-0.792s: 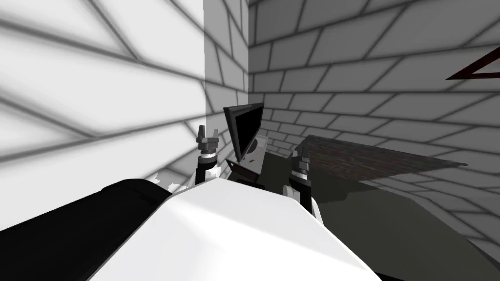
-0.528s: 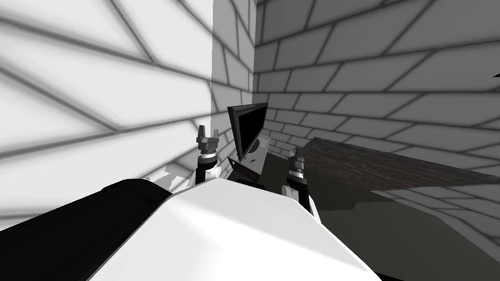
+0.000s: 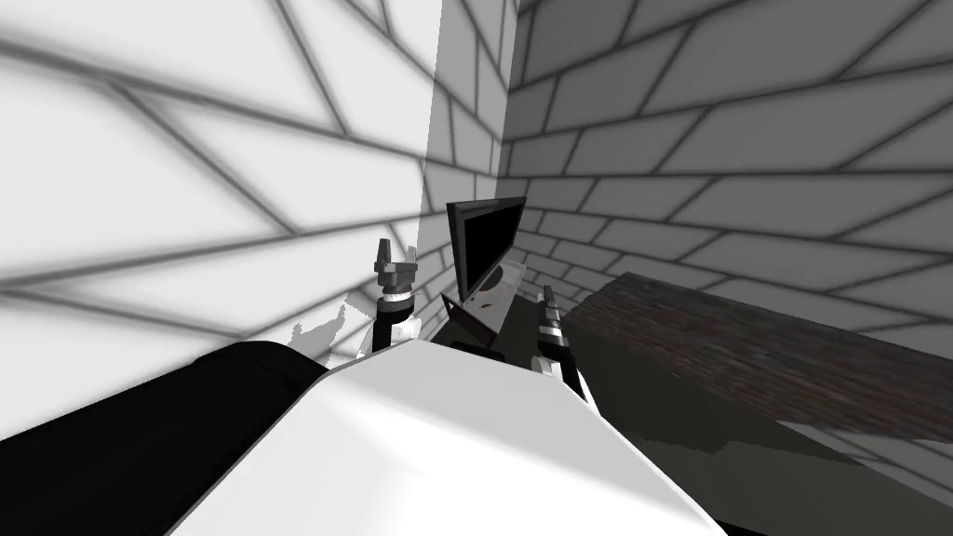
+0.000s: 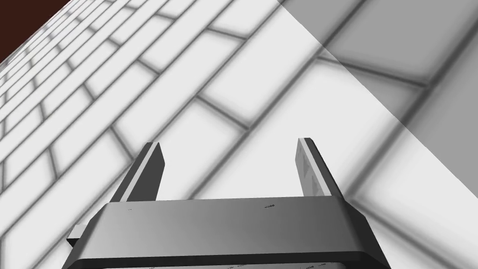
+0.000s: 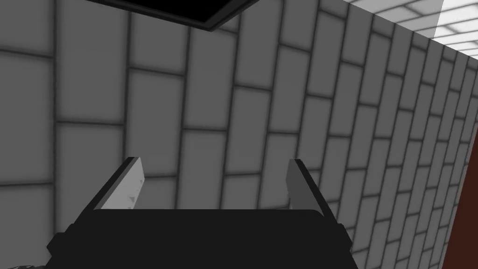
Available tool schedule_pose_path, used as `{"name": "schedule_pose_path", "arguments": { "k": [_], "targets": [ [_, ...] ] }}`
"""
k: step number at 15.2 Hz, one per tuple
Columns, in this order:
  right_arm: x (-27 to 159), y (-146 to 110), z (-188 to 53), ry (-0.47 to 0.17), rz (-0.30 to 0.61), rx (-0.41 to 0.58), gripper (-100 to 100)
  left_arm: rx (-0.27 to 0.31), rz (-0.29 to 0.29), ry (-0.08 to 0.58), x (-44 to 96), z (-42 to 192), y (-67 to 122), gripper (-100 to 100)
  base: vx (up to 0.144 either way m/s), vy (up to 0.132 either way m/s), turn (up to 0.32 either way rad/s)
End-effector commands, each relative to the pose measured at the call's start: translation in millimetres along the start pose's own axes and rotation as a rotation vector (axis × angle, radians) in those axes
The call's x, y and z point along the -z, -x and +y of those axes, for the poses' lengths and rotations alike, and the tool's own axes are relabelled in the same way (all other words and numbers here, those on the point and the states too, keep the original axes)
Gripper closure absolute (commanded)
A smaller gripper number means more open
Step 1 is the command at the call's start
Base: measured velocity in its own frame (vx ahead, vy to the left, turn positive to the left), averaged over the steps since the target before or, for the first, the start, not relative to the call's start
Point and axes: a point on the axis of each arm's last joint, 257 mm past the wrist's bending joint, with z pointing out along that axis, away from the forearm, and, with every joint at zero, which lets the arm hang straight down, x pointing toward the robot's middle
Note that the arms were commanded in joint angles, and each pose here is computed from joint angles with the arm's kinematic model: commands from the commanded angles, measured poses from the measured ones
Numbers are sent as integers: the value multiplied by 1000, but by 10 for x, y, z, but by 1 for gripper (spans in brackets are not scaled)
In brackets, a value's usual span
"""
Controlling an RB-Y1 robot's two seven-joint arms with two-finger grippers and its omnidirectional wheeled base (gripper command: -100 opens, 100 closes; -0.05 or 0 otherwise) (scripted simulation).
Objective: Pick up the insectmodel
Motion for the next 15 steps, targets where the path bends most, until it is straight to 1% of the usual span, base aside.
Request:
{"name": "schedule_pose_path", "arguments": {
  "k": [1,2,3,5,6,8,9,10,12,13,15],
  "targets": [
    [19,-129,-165,-39,26,-8,-100,0,0,0,0,0,0,0,-39,-83,283],
    [19,-129,-165,-39,26,-8,-100,0,0,0,0,0,0,0,-23,-50,174],
    [77,-324,-382,-93,82,-8,-100,0,0,0,0,0,0,0,-40,-67,314],
    [80,-306,-400,-99,74,-13,-100,0,0,0,0,0,0,0,-38,-66,276],
    [174,-522,-644,-159,139,-4,-100,0,0,0,0,0,0,0,-41,-56,309],
    [173,-498,-655,-164,128,-15,-100,0,0,0,0,0,0,0,-42,-53,276],
    [305,-718,-912,-228,200,2,-100,0,0,0,0,0,0,0,-52,-64,385],
    [306,-715,-917,-230,196,2,-100,0,0,0,0,0,0,0,-70,-79,422],
    [305,-698,-926,-235,188,-12,-100,0,0,0,0,0,0,0,-26,-43,61],
    [482,-919,-1193,-303,266,9,-100,0,0,0,1,0,1,0,-19,-45,289],
    [482,-901,-1208,-311,255,-5,-100,0,0,0,0,0,0,0,-48,-66,313]
  ]
}}
